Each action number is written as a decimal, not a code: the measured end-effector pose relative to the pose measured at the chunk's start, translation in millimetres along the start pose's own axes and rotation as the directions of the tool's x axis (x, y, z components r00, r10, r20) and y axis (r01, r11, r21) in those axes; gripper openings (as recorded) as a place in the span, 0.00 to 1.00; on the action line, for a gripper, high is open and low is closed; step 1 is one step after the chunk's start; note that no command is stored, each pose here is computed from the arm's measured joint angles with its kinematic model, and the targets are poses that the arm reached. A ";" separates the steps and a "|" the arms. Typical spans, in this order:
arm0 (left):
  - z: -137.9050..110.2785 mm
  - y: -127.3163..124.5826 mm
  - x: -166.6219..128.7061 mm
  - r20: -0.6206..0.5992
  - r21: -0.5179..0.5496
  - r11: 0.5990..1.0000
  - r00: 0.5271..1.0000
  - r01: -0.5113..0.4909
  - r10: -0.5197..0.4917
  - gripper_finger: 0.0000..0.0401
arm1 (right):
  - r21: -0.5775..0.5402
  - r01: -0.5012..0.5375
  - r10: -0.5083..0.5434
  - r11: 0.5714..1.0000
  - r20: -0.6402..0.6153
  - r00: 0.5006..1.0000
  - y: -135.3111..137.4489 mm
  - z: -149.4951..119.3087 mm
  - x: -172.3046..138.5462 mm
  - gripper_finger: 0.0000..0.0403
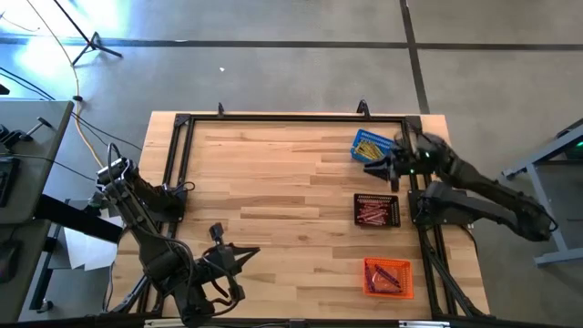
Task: Sort crayons
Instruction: Return to Home Position
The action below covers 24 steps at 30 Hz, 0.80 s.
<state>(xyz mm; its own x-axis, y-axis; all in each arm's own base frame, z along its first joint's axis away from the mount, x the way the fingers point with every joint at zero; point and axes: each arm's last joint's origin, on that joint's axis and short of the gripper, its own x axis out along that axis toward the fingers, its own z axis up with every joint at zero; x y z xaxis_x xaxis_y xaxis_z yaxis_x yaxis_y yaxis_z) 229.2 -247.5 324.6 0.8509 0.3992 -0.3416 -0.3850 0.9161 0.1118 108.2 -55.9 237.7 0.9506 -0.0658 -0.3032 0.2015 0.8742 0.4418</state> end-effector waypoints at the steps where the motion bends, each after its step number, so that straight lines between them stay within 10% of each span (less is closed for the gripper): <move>1: 0.1 0.1 0.0 0.003 0.005 1.000 1.000 -0.003 0.003 0.00 | 0.007 -0.024 0.024 1.000 0.039 0.999 0.3 -6.0 1.1 0.22; 13: 0.8 0.6 0.0 0.025 -0.020 1.000 0.999 -0.021 0.022 0.00 | -0.111 -0.158 0.187 0.981 0.328 0.926 0.8 -61.1 20.9 0.22; 24: 0.7 0.6 0.9 0.026 0.027 0.999 0.999 -0.026 0.026 0.00 | -0.249 -0.054 0.128 0.967 0.293 0.948 13.0 -75.1 25.6 0.22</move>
<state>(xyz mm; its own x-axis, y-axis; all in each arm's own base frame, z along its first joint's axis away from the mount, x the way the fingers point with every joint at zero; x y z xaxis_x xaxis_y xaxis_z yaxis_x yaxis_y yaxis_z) 230.0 -246.6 325.1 0.8498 0.4234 -0.3140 -0.3975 0.9060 0.1457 117.5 -10.1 172.3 0.9957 -0.0910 0.0164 0.0847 0.9688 0.2330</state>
